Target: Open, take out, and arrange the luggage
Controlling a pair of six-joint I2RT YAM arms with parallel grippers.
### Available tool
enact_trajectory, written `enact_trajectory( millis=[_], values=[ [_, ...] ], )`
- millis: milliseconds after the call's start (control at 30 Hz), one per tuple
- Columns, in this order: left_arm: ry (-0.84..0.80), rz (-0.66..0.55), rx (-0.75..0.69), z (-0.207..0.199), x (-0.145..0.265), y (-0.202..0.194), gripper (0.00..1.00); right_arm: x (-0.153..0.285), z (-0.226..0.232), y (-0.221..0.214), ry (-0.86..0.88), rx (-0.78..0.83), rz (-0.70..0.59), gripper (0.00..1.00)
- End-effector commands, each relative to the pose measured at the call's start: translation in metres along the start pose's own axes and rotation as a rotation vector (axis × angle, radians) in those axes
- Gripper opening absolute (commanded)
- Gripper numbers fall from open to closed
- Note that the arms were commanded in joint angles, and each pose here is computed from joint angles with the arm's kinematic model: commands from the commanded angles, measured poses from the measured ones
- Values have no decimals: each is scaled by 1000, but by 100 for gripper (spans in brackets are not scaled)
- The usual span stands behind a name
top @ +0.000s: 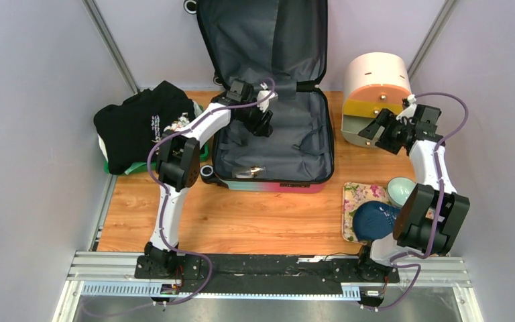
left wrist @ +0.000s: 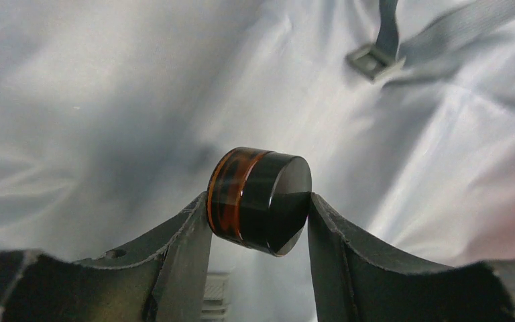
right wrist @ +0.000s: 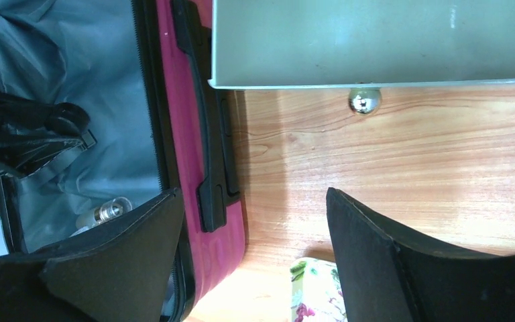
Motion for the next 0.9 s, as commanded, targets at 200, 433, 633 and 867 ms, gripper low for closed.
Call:
enact_trajectory(
  millis=[200,433,633,867],
  values=[
    [-175,-171,599,-30,-20,8,17,21,64,9,129,356,-77,80],
    [-330,-269,585,-46,5,33,17,4,117,4,516,865,-137,81],
    [-496,-361,519,-65,29,46,16,-15,161,-13,750,1099,-184,80],
    [-514,-392,457,-78,44,43,16,-26,179,-52,888,1347,-126,79]
  ],
)
Point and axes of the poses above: each gripper's point midway between its finger pads, its own x axis back along the fingers, its own z axis along the line the jaws close on, y = z × x, the point moved 9 cm from there along x, back along the fingers, and after that the axes turned 3 degrees about -x, right-handed, at the moved point
